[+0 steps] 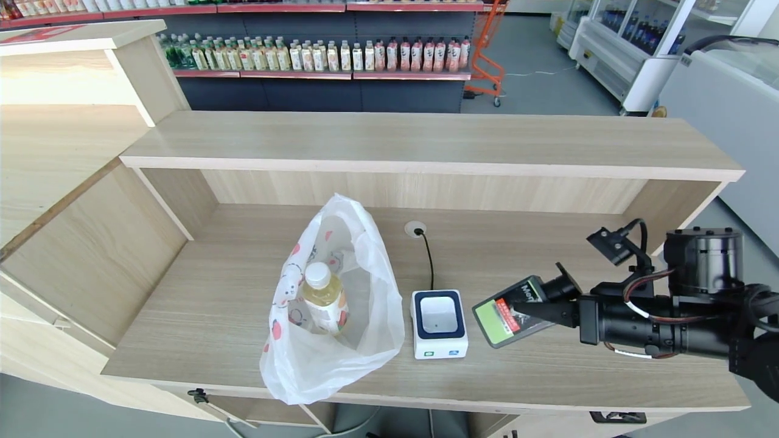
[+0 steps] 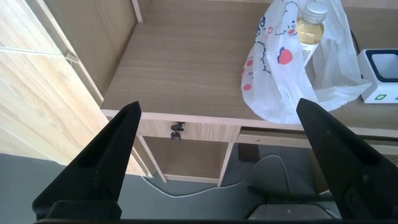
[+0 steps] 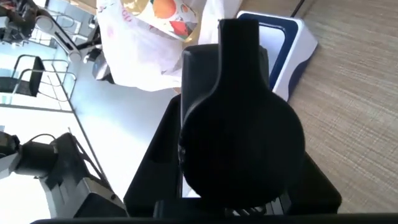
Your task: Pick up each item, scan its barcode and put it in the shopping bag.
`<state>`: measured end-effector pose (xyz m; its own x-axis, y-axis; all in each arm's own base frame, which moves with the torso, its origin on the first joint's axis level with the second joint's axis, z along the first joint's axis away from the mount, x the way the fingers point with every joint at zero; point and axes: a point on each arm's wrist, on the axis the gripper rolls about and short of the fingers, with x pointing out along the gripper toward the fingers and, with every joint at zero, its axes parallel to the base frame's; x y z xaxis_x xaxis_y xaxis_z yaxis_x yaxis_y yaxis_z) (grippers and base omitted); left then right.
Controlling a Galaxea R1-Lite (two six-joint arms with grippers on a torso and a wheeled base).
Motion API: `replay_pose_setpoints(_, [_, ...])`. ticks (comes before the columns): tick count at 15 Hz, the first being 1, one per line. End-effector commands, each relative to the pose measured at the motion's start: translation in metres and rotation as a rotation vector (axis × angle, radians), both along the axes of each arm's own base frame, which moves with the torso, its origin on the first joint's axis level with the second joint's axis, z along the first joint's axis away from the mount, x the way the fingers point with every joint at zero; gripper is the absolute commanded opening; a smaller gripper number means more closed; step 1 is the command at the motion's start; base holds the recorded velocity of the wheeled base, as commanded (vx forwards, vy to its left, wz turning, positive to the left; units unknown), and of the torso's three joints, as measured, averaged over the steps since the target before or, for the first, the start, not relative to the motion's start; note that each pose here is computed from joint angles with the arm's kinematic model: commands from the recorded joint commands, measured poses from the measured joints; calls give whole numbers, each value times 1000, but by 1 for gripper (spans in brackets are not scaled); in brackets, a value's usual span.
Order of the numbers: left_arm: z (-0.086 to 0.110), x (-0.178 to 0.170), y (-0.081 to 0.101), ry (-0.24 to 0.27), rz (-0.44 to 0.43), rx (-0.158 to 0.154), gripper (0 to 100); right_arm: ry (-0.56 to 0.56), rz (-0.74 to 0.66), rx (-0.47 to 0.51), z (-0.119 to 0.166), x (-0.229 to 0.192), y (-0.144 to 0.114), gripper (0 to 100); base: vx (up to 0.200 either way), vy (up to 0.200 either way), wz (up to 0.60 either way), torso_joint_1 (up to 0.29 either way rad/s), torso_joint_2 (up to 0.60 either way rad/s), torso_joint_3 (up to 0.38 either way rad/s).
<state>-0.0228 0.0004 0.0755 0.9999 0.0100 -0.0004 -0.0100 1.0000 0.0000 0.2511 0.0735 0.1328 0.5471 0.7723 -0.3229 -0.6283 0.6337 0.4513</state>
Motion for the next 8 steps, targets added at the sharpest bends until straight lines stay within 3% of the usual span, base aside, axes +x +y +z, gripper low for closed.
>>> replay_pose_setpoints(1, [0, 0, 0, 0, -1, 0, 100, 37, -5, -21, -25, 17, 4, 0, 0, 0, 0, 0, 0, 0])
replay_pose_setpoints(8, [0, 0, 0, 0, -1, -2, 100, 12, 46, -61, -51, 35, 19, 0, 0, 0, 0, 0, 0, 0])
